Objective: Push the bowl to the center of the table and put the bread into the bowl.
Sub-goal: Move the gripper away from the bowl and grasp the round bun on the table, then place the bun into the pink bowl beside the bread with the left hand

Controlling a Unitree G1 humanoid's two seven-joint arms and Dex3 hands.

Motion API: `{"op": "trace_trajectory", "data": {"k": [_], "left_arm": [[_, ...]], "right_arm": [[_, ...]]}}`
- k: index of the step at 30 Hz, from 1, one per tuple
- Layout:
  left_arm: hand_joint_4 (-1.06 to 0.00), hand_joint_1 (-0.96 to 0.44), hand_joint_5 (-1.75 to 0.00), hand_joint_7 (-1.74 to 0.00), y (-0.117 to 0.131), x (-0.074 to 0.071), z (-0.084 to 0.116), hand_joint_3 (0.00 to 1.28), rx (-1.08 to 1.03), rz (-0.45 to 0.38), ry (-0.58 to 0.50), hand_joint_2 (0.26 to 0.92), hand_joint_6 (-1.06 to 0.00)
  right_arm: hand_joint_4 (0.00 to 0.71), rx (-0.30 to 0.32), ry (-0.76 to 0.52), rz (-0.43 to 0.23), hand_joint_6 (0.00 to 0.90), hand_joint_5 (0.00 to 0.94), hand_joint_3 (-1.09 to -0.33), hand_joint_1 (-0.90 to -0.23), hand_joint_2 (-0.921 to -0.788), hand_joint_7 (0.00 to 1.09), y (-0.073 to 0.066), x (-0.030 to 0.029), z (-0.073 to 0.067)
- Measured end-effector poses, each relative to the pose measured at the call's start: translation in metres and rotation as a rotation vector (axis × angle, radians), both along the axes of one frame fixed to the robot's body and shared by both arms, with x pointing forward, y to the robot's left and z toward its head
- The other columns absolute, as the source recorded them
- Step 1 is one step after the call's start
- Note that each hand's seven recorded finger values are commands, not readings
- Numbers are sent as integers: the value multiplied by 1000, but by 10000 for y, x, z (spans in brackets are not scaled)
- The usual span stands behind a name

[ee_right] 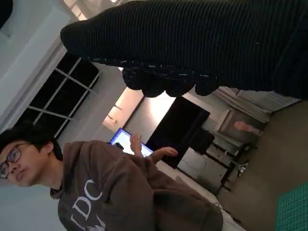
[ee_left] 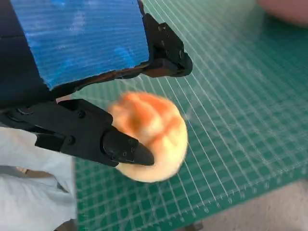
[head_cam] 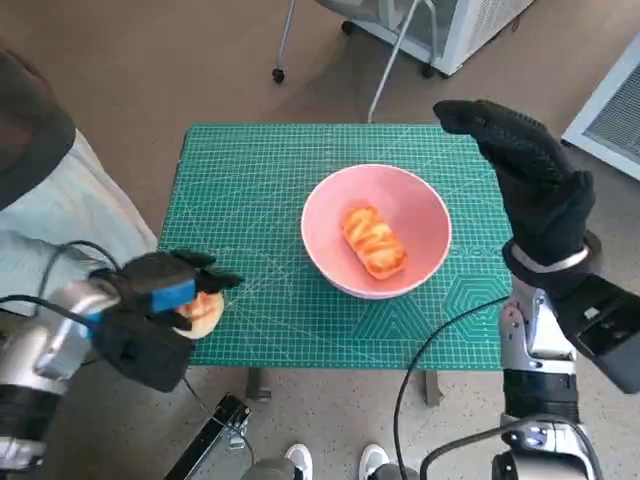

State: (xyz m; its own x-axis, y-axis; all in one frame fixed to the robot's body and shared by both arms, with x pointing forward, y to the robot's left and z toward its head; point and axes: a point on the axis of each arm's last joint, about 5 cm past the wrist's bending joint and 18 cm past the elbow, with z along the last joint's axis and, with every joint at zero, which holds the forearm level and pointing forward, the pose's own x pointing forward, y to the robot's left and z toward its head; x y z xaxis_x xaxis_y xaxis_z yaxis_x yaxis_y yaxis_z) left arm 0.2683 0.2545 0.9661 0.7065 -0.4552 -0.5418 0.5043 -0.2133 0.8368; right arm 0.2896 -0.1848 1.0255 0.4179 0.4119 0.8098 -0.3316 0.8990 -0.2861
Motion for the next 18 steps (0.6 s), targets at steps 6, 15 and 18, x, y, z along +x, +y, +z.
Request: {"op": "trace_trajectory", "data": {"k": [6,15,18], "left_arm": [[-523,-26,-1184,-1164,-14,74,10,161,38,-31,-5,920,-575],[-512,0,-1418,-1102,-5,138,308,154,-28,-31,-75,920,-623],[-505,1,-1433,-1090,-2,150,503,154,-102,-31,-164,920,-630]], "right_arm": [[109,-7,-8,-5,-1,203,-714,-654,-921,712,0,-10,14],[101,-11,-7,-21,-1,216,-713,-650,-921,698,-28,-21,21],[100,-9,-7,-25,-1,220,-713,-650,-921,692,-33,-23,21]]}}
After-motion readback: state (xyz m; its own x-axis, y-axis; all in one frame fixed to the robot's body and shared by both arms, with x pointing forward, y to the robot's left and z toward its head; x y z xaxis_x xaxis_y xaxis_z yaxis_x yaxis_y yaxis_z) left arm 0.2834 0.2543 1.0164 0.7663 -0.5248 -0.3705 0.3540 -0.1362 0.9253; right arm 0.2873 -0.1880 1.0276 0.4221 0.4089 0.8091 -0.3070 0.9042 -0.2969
